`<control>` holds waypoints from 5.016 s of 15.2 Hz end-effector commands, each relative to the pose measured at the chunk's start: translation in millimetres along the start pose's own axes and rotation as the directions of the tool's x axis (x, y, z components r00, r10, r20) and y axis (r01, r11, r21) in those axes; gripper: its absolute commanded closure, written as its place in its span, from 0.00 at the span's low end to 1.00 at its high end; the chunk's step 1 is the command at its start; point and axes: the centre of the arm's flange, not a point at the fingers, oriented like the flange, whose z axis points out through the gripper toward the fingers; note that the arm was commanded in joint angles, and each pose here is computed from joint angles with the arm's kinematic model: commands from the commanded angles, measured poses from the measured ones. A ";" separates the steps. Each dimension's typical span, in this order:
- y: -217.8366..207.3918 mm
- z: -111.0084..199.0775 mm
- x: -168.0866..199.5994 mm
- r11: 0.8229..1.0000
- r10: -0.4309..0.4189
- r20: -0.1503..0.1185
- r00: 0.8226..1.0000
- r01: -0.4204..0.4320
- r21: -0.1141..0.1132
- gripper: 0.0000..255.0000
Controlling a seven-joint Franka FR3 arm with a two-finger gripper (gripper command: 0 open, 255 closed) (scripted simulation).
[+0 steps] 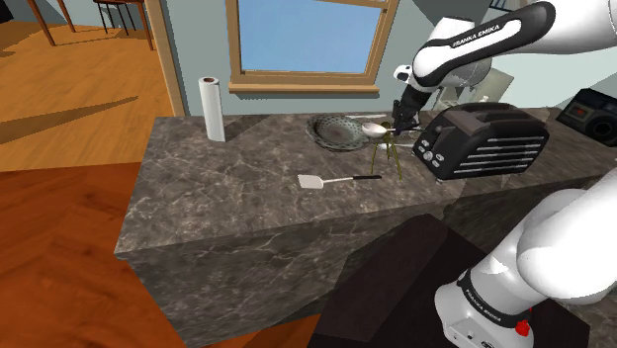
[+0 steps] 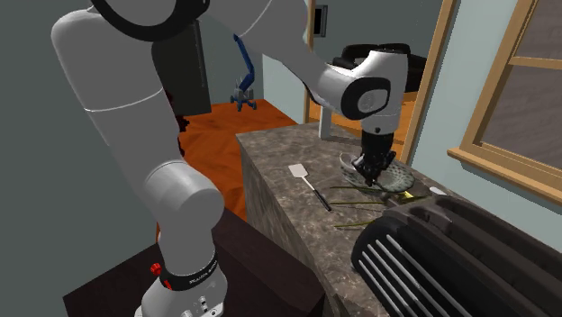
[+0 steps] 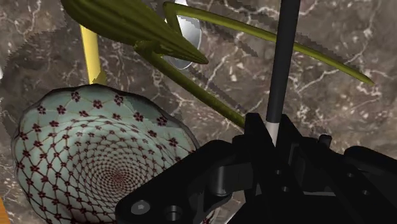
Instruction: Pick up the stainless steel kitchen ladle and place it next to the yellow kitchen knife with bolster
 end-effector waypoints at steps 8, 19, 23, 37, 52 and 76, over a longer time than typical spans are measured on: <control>44.7 2.6 -113.7 1.000 0.000 0.001 1.000 0.000 0.000 1.00; 99.1 5.2 -248.3 1.000 0.000 0.001 1.000 0.000 0.000 1.00; 118.9 6.2 -297.2 1.000 0.000 0.001 1.000 0.000 0.000 1.00; 157.4 39.7 -402.4 1.000 0.000 0.001 1.000 0.000 0.000 1.00; 148.7 113.6 -404.3 1.000 0.000 0.001 1.000 0.000 0.000 1.00; 148.8 63.7 -404.3 1.000 0.000 0.001 1.000 0.000 0.000 0.00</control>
